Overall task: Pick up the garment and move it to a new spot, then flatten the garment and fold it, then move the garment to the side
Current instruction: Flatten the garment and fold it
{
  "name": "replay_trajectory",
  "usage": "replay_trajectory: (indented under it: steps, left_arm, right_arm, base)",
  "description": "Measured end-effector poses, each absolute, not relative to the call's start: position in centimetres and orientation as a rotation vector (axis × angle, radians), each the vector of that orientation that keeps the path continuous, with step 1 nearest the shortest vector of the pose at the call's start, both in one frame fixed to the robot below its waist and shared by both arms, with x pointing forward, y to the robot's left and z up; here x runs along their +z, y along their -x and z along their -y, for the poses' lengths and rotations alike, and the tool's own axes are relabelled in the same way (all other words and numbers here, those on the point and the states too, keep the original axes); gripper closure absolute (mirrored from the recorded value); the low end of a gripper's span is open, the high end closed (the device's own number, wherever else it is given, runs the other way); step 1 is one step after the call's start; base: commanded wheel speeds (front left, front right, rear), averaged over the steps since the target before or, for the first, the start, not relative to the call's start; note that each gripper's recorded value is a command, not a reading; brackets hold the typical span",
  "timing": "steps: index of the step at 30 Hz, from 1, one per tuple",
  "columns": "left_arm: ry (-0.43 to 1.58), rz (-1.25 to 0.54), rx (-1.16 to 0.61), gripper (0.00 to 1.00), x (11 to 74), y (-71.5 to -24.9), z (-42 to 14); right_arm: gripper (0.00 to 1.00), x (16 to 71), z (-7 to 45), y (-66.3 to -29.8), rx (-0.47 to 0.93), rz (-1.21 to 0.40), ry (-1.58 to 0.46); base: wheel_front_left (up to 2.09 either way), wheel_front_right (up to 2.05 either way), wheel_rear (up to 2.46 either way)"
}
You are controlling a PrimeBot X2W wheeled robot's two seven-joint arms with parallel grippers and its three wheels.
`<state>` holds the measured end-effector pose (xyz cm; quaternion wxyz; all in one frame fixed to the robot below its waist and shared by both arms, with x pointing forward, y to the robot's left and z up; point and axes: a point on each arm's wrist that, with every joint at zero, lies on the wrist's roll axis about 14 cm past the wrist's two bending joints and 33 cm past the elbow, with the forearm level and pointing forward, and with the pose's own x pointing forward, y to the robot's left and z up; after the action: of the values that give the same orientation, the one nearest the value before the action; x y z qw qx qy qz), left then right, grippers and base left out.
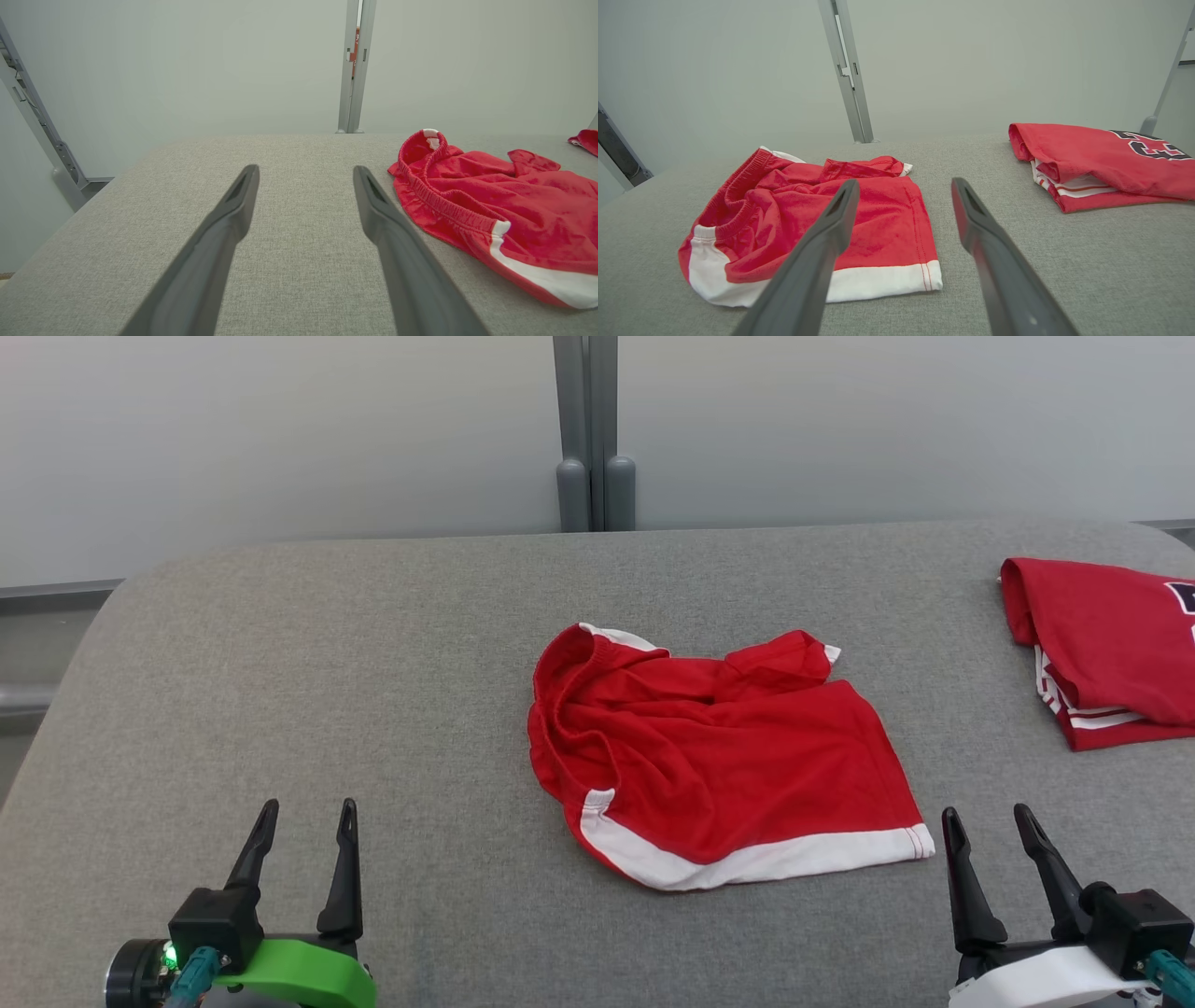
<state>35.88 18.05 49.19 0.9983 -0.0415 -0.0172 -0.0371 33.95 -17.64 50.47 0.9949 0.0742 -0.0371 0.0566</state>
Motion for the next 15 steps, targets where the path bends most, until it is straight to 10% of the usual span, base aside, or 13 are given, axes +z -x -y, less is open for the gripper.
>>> replay_trajectory:
  steps: [15]
  left_arm:
    - [0.056,0.051,-0.142,0.0,49.9,-37.0,-16.3]
  right_arm:
    - [0.0,50.0,18.3,-34.2,0.091,0.062,-0.147]
  base:
    - [0.0,0.0,0.0]
